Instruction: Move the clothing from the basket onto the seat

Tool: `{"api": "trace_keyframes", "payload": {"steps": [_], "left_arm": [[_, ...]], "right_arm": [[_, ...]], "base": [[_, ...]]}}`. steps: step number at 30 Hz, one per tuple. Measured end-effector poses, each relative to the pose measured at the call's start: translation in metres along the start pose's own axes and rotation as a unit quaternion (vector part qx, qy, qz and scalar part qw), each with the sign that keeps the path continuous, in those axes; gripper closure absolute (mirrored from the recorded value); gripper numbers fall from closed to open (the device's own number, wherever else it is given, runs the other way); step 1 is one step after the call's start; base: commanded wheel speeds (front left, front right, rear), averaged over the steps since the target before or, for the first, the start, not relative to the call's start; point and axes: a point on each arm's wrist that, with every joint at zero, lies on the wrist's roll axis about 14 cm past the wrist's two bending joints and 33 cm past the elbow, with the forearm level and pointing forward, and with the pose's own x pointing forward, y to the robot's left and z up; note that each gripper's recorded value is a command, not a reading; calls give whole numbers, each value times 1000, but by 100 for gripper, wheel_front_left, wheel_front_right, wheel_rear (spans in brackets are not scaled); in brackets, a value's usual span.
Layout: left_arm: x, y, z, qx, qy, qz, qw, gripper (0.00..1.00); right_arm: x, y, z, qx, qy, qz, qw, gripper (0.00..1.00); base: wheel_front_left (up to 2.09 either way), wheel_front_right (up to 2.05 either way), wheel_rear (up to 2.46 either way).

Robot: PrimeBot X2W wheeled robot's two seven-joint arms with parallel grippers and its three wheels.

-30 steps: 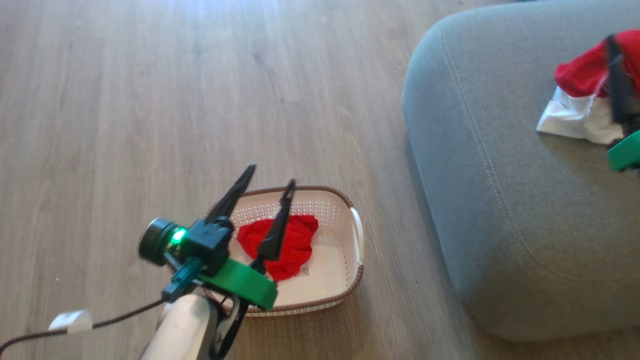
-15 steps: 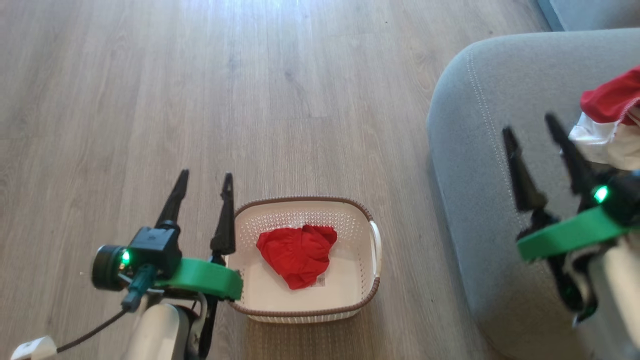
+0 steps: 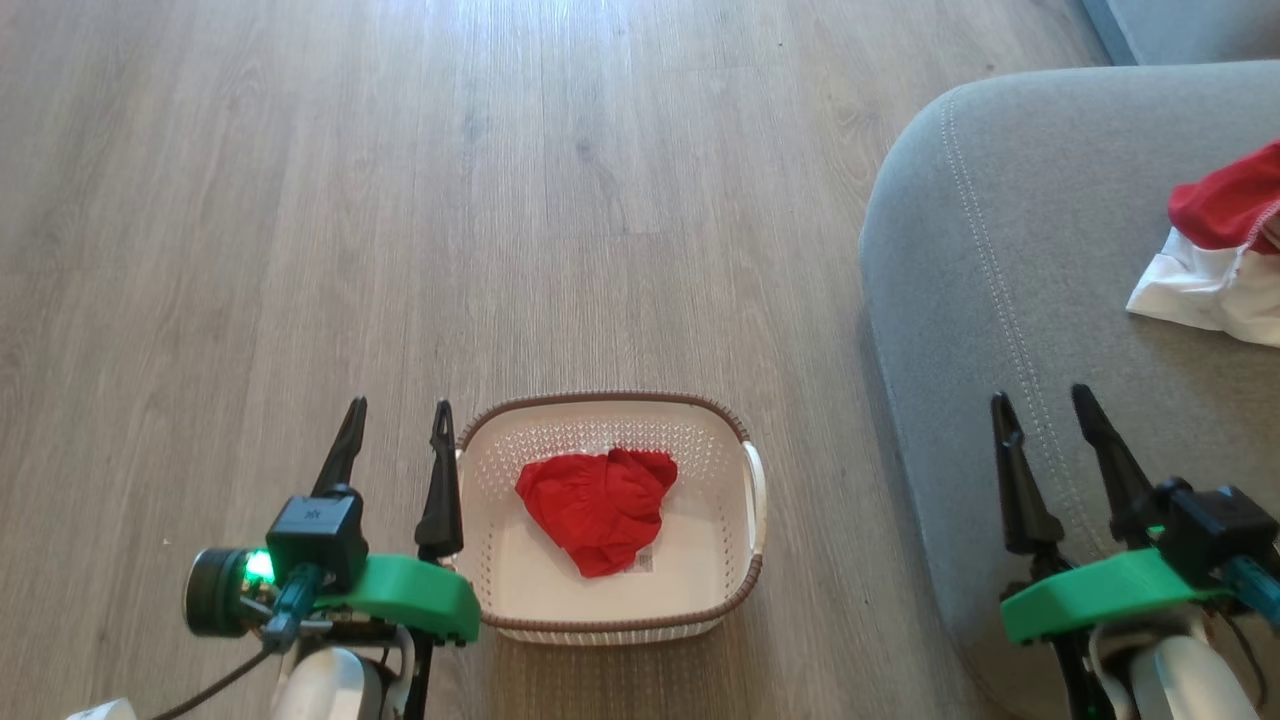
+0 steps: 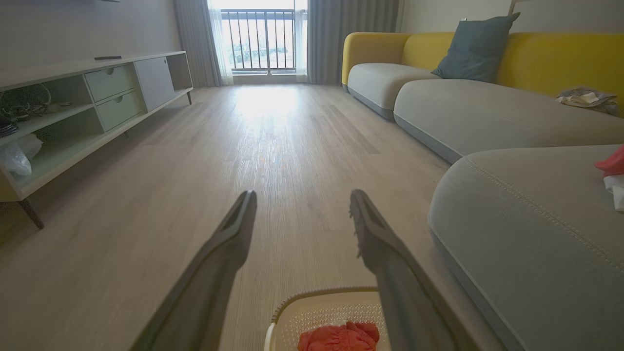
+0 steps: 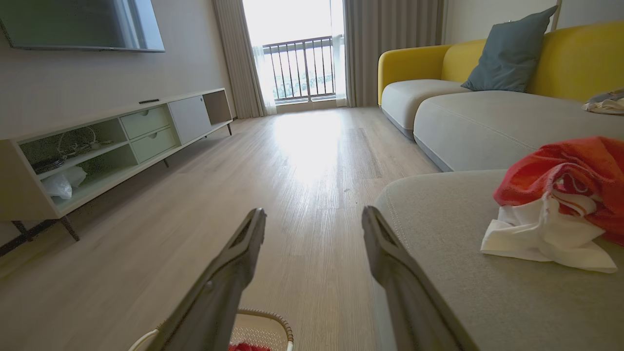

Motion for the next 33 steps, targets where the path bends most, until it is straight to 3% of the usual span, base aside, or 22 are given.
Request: {"api": "trace_keyframes", "payload": {"steps": [12, 33], "left_arm": [[-2, -3, -15, 5, 23, -3, 1000, 0], [-5, -4, -20, 7, 31, -5, 999, 0]], "right_arm": [[-6, -10, -5, -8, 6, -24, 1000, 0], [-5, -7, -5, -11, 6, -20, 1000, 0]], "base": [[0, 0, 0], [0, 0, 0]]}}
